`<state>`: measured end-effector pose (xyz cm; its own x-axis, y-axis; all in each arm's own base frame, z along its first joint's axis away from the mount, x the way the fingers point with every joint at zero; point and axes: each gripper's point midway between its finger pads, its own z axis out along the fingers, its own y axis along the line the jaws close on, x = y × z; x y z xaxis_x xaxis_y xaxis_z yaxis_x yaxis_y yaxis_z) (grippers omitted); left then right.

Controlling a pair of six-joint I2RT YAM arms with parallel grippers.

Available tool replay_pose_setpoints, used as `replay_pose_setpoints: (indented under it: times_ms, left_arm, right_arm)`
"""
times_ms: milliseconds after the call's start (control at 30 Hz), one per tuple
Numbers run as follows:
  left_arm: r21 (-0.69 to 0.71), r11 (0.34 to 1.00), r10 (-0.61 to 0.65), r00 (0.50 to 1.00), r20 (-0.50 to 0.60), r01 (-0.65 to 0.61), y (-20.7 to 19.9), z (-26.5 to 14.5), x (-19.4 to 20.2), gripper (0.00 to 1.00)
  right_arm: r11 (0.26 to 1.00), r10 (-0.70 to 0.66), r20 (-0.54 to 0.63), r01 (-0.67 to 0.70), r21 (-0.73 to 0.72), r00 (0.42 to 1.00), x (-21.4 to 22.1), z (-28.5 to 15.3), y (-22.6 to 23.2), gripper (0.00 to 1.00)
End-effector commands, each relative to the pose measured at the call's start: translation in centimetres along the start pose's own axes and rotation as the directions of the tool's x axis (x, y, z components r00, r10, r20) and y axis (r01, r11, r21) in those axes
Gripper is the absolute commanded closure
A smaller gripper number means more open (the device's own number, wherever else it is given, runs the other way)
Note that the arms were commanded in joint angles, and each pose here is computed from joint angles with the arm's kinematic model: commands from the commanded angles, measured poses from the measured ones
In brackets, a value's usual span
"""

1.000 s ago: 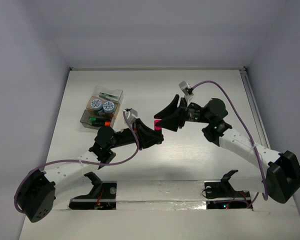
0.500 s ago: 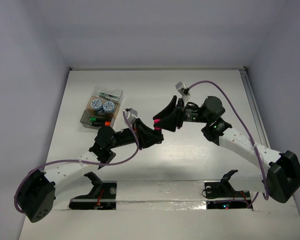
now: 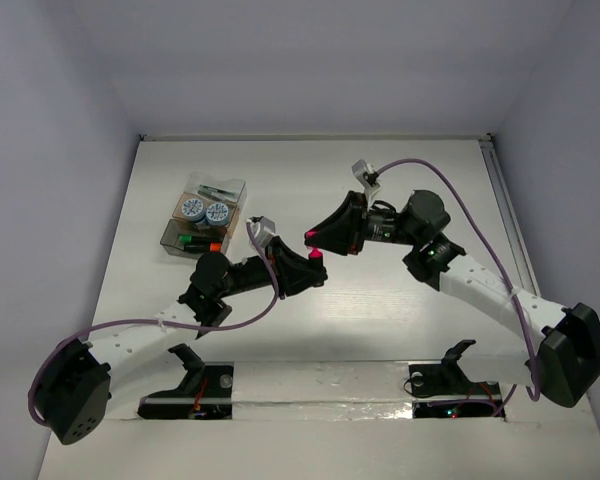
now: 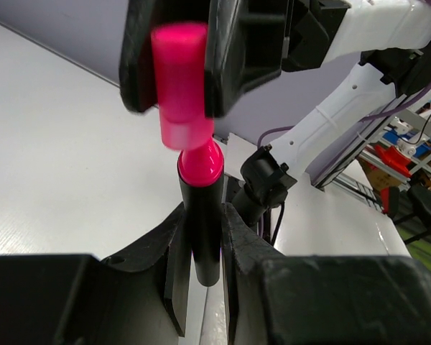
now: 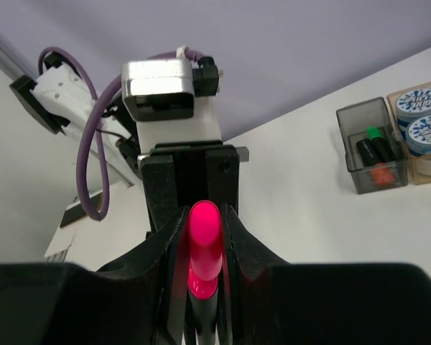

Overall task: Sort the stationery into containers
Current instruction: Close the pen cap on the pen.

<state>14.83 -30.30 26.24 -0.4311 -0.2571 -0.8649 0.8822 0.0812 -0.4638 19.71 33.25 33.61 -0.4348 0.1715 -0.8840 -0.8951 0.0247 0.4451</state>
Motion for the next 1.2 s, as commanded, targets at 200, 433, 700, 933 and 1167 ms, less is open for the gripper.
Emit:
replay_pose_setpoints:
  times_ms: [200, 433, 700, 933, 1167]
  left_arm:
    - [0.069, 0.995, 0.074, 0.996, 0.044, -0.077, -2.0, 0.0, -1.5, 1.0]
    - [0.06, 0.995, 0.075, 0.996, 0.045, -0.078, -1.9, 0.0, -1.6, 1.0]
    - [0.064, 0.996, 0.06, 0.997, 0.037, -0.063, -1.8, 0.1, -1.3, 1.0]
    - [0.063, 0.996, 0.06, 0.997, 0.039, -0.062, -1.7, 0.2, -1.4, 1.0]
    - [0.061, 0.996, 0.067, 0.997, 0.037, -0.069, -1.7, 0.3, -1.5, 1.0]
  right_arm:
    - [0.999, -0.026, 0.021, 0.026, 0.023, 0.999, -3.3, 0.4, 1.4, 1.0]
    - [1.0, -0.004, -0.009, 0.004, 0.022, 1.0, -2.2, -0.1, 1.6, 1.0]
    - [1.0, -0.027, 0.029, 0.026, 0.009, 0.999, -3.0, -0.5, 2.5, 1.0]
    - [1.0, -0.011, 0.032, 0.011, 0.004, 0.999, -3.4, -0.3, 2.6, 1.0]
    - [1.0, -0.005, 0.015, 0.005, 0.013, 1.0, -2.4, -0.2, 2.2, 1.0]
